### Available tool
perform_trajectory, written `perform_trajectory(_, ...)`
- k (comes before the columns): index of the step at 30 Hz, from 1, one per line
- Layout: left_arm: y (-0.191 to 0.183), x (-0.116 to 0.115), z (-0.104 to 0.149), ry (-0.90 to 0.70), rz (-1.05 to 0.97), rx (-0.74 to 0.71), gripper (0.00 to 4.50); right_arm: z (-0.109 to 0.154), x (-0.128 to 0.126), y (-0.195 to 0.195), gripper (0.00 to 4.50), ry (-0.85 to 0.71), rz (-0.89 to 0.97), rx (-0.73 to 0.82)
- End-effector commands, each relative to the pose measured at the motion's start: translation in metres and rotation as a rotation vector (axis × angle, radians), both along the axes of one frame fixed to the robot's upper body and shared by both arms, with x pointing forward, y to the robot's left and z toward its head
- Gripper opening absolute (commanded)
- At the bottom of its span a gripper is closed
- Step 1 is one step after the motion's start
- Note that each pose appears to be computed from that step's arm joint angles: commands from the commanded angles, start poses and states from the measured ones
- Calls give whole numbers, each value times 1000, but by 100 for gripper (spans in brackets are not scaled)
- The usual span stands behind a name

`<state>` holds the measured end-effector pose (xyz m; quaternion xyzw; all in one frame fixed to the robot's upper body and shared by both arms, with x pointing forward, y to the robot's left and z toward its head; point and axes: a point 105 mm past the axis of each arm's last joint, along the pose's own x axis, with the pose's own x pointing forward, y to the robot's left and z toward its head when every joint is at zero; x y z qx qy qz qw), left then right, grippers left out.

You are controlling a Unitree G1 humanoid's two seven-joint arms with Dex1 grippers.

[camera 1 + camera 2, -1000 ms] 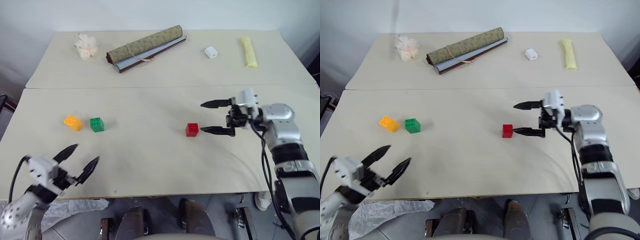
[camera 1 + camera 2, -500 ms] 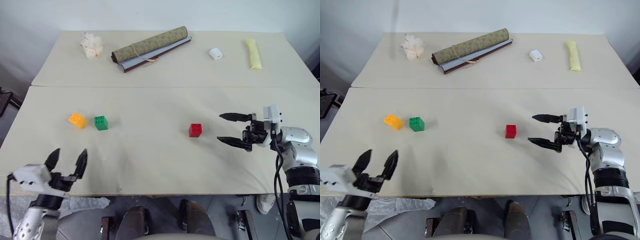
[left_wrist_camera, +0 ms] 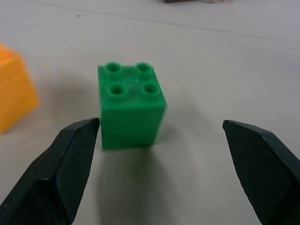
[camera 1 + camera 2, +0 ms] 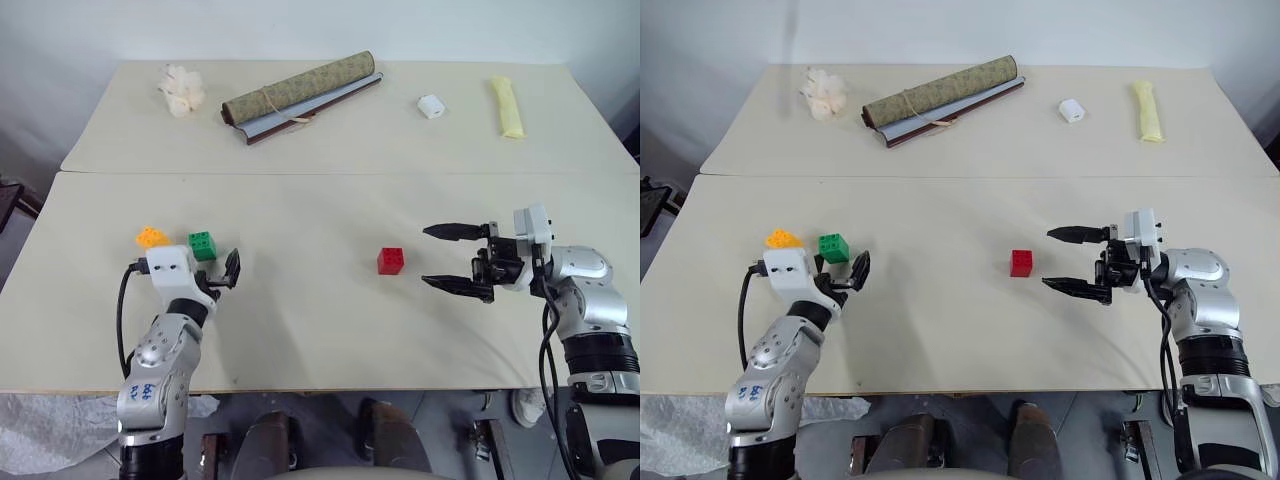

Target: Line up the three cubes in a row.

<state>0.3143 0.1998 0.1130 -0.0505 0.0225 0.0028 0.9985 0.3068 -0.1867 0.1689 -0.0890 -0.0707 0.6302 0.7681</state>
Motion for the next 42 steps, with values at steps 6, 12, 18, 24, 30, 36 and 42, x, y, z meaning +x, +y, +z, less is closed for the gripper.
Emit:
perform_trajectory(6, -5, 4, 4, -19, -19, 67, 324, 3, -9, 2, 450, -18, -1, 21)
perform_trajectory(12, -9, 5, 23, -131, -246, 119, 145, 1, -13, -3, 450, -17, -35, 20)
perform_trajectory(18, -40, -25, 34, -228, -873, 265, 145, -2, -21, -19, 450, -3, -102, 10)
perform_trajectory(24, -75, -9, 37, -217, -1236, 392, 145, -4, -29, -46, 450, 17, -211, -6)
perform_trajectory(30, -110, 26, 31, -164, -1461, 542, 145, -10, -43, -55, 450, 45, -263, -12)
perform_trajectory(36, -144, 45, 16, -116, -1569, 591, 145, -12, -55, -55, 450, 57, -292, 4)
perform_trajectory(42, -168, 57, 11, -99, -1533, 590, 145, -18, -63, -54, 450, 73, -316, 17)
